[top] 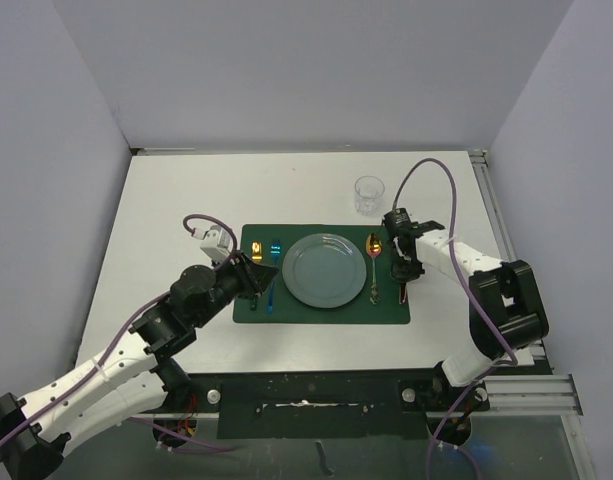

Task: Set the dinner table for one person
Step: Place the knife on the napkin, then adjust the knife on the napkin.

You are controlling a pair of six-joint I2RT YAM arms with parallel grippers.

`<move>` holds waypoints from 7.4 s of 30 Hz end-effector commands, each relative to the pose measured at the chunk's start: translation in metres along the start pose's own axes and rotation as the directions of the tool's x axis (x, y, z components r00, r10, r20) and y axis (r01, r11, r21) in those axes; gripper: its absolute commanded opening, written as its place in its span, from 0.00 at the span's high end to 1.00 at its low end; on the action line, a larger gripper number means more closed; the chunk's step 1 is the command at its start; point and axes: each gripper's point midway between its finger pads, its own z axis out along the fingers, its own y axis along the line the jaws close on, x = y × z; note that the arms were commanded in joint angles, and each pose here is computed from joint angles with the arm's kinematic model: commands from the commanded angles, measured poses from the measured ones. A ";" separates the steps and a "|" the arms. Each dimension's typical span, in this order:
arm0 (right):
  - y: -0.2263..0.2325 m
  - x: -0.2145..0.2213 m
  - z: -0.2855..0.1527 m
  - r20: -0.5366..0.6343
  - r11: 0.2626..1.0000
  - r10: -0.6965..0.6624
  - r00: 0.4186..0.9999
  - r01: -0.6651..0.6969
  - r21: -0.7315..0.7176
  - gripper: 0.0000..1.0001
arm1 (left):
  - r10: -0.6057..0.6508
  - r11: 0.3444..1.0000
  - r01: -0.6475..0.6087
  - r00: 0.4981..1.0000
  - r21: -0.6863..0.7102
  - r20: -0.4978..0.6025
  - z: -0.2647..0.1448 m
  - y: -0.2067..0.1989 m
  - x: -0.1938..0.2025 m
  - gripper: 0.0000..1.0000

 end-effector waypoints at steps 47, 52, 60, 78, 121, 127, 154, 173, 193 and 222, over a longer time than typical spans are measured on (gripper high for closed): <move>0.029 -0.025 0.011 0.000 0.996 -0.073 0.997 0.073 -0.056 0.69 | -0.005 1.000 0.004 0.997 0.024 0.080 -0.011 -0.008 -0.020 0.76; 0.030 -0.034 -0.006 0.037 0.995 -0.060 0.998 0.063 -0.082 0.67 | -0.007 1.000 0.005 0.997 0.024 0.081 -0.011 -0.007 -0.020 0.76; 0.026 -0.071 -0.073 0.194 0.989 0.011 0.981 0.018 -0.145 0.59 | -0.006 0.999 0.003 0.997 0.032 0.080 -0.009 -0.011 -0.022 0.76; -0.029 -0.085 -0.203 0.568 0.957 0.275 0.776 -0.163 -0.239 0.27 | -0.042 0.997 0.038 0.998 0.074 0.046 -0.002 -0.022 -0.016 0.76; 0.012 -0.043 -0.128 0.459 0.907 0.363 0.811 -0.193 -0.376 0.33 | -0.026 0.965 0.032 0.999 -0.261 0.027 -0.005 0.035 -0.013 0.76; 0.011 -0.044 -0.128 0.458 0.914 0.346 0.819 -0.186 -0.360 0.34 | -0.027 0.910 0.009 0.999 -0.414 -0.037 0.008 0.067 0.010 0.78; 0.018 -0.013 -0.039 0.284 0.971 0.230 0.931 -0.200 -0.129 0.41 | -0.018 0.864 -0.020 0.997 -0.503 -0.071 0.037 0.080 0.020 0.81; 0.021 -0.041 -0.005 0.264 0.989 0.137 0.955 -0.149 0.024 0.69 | -0.001 0.858 -0.032 0.998 -0.512 -0.064 0.032 0.086 0.019 0.81; 0.027 -0.034 0.019 0.200 0.990 0.098 0.975 -0.116 0.077 0.91 | 0.004 0.842 -0.018 1.000 -0.538 -0.028 0.017 0.095 0.009 0.81; 0.012 -0.032 0.009 0.205 0.984 0.088 0.975 -0.116 0.132 0.72 | -0.019 0.853 -0.006 0.999 -0.521 -0.043 0.023 0.093 0.016 0.81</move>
